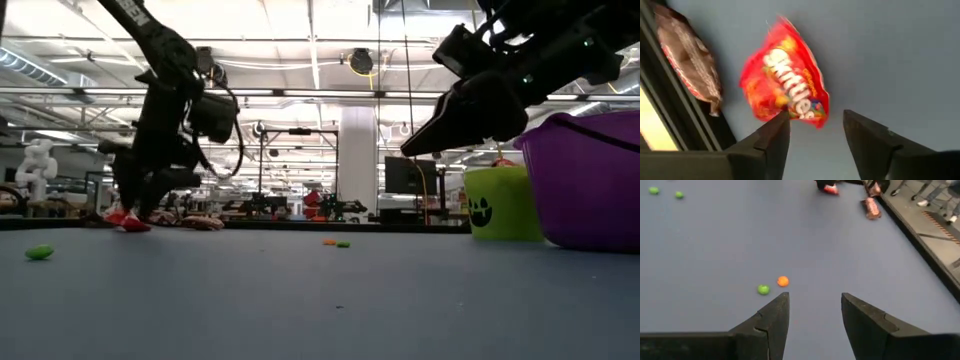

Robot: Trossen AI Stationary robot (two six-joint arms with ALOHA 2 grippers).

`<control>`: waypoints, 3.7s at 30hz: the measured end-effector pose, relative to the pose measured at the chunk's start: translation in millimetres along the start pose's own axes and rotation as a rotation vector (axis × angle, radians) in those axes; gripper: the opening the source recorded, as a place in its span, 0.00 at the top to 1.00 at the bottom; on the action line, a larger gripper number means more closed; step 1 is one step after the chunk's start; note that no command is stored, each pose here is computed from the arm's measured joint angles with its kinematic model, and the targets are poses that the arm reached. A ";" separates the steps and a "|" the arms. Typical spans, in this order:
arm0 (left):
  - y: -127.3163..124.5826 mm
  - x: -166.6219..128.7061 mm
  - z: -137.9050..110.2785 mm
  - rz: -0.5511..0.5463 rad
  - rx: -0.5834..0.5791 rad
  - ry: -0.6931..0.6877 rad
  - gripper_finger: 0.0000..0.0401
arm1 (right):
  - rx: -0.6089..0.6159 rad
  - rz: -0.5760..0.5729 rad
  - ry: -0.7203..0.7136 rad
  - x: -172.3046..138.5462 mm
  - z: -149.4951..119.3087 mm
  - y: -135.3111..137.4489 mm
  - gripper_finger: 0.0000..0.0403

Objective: Organize candy in baskets
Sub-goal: Put the red candy pack into the pink bucket

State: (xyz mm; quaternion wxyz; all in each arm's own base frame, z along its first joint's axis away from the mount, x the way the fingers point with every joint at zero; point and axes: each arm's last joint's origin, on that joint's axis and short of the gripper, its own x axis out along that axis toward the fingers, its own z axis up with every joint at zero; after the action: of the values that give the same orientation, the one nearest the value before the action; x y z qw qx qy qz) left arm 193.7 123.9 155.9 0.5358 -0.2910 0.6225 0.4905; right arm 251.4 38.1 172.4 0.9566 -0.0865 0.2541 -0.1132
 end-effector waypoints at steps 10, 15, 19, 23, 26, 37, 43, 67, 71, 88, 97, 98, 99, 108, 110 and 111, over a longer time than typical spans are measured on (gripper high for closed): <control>-3.9 26.4 -11.5 0.111 0.072 -0.004 0.87 | 0.022 0.062 0.016 6.7 -5.3 7.9 0.58; -22.9 -4.8 -24.6 0.047 0.162 -0.153 0.97 | 0.043 0.064 0.023 7.5 -6.6 9.5 0.58; -40.8 -36.3 -41.7 -0.070 0.246 -0.289 0.97 | 0.098 0.060 0.010 7.8 -5.1 8.8 0.58; -60.9 -64.4 -61.2 -0.244 0.329 -0.455 0.99 | 0.151 0.056 -0.058 7.8 2.0 7.9 0.58; -80.8 -82.6 -76.5 -0.405 0.442 -0.597 0.99 | 0.166 0.060 -0.087 8.1 4.8 8.3 0.57; -153.3 -123.7 -132.3 -0.875 0.942 -1.080 0.98 | 0.113 0.198 -0.230 6.7 17.9 12.4 0.35; -183.9 -110.8 -142.9 -0.933 0.986 -1.177 0.98 | 0.084 0.271 -0.309 4.4 25.0 13.9 0.33; -202.3 -96.4 -141.0 -0.851 0.910 -1.284 0.98 | 0.019 0.446 -0.292 3.4 21.9 19.1 0.91; -202.3 -96.8 -141.1 -0.857 0.908 -1.286 0.98 | -0.012 0.455 -0.294 1.5 21.6 22.7 0.98; -203.4 -91.7 -149.1 -0.994 0.930 -1.116 0.60 | -0.051 0.565 -0.033 -47.7 52.1 32.8 0.98; -203.1 -89.4 -149.5 -0.993 0.902 -1.077 0.58 | 0.087 0.708 0.309 -116.7 87.3 35.7 0.98; -203.1 -90.0 -149.3 -0.990 0.893 -1.086 0.58 | 0.121 0.745 0.329 -125.5 91.3 35.7 0.98; -203.2 -90.8 -149.0 -0.991 0.883 -1.095 0.58 | 0.168 0.782 0.348 -134.2 95.0 35.8 0.98; -203.0 -91.6 -148.6 -0.987 0.873 -1.103 0.58 | 0.541 0.814 0.605 -191.9 86.6 47.4 0.98; -203.0 -91.6 -148.6 -0.988 0.872 -1.103 0.58 | 0.598 0.765 0.716 -198.1 78.2 54.6 0.98; -203.0 -91.7 -148.6 -0.989 0.870 -1.102 0.58 | 0.625 0.743 0.767 -201.1 74.4 58.5 0.98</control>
State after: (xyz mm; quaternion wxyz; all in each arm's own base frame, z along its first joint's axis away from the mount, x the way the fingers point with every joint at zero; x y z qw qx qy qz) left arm 340.7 -99.1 174.3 0.9779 -0.0177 0.2079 -0.0105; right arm 129.1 154.7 316.9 0.7527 0.3389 0.5480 0.1353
